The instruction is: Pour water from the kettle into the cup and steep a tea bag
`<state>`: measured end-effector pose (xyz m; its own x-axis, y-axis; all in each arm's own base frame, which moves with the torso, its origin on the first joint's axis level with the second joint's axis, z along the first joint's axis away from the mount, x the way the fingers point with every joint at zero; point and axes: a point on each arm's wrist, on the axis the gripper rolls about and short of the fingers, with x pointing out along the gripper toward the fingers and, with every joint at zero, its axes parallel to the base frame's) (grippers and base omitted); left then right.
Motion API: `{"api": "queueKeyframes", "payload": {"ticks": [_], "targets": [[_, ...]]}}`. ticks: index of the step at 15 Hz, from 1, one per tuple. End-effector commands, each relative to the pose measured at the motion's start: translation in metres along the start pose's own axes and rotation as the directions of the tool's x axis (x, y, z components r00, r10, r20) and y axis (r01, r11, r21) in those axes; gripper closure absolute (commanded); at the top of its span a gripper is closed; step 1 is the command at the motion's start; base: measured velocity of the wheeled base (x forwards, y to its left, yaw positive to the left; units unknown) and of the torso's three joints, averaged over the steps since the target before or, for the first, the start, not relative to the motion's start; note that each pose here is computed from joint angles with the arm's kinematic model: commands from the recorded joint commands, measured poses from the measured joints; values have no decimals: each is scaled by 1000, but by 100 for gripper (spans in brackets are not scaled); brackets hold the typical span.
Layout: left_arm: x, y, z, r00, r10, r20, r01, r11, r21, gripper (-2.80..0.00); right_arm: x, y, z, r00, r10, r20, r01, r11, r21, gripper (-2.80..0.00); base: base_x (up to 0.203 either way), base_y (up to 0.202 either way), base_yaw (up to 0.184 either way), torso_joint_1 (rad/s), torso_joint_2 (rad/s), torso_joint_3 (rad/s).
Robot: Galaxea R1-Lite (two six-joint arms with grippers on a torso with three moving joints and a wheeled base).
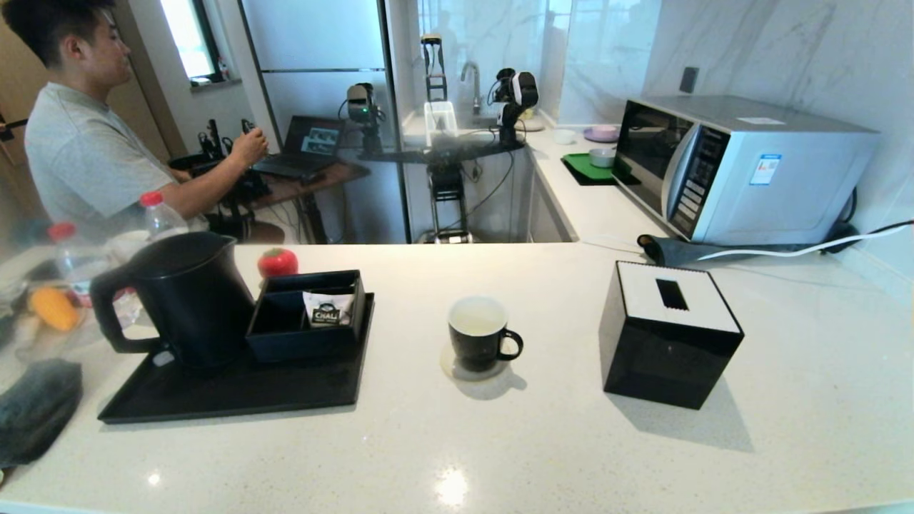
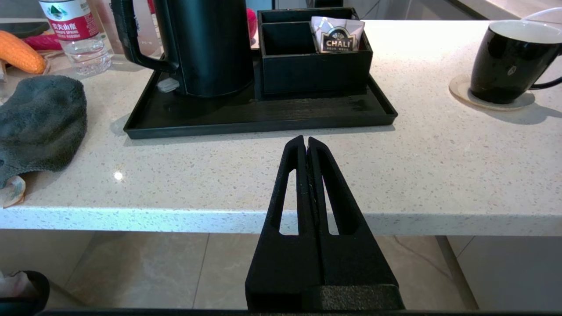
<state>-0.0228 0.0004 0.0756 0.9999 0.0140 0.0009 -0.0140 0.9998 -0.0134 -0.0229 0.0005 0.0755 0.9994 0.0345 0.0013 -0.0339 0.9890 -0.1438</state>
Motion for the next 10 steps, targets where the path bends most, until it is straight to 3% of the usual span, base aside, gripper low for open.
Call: {"api": "queueKeyframes", "payload": {"ticks": [1, 10], "targets": [[0, 0, 0, 1000, 0, 1, 0, 1000, 0, 0, 0, 0, 0, 1000, 3, -1, -3, 1000, 2, 0, 0, 0, 0, 0, 0, 0], [0, 0, 0, 1000, 1, 1, -1, 1000, 0, 0, 0, 0, 0, 1000, 3, -2, -3, 1000, 9, 0, 0, 0, 0, 0, 0, 0]]}}
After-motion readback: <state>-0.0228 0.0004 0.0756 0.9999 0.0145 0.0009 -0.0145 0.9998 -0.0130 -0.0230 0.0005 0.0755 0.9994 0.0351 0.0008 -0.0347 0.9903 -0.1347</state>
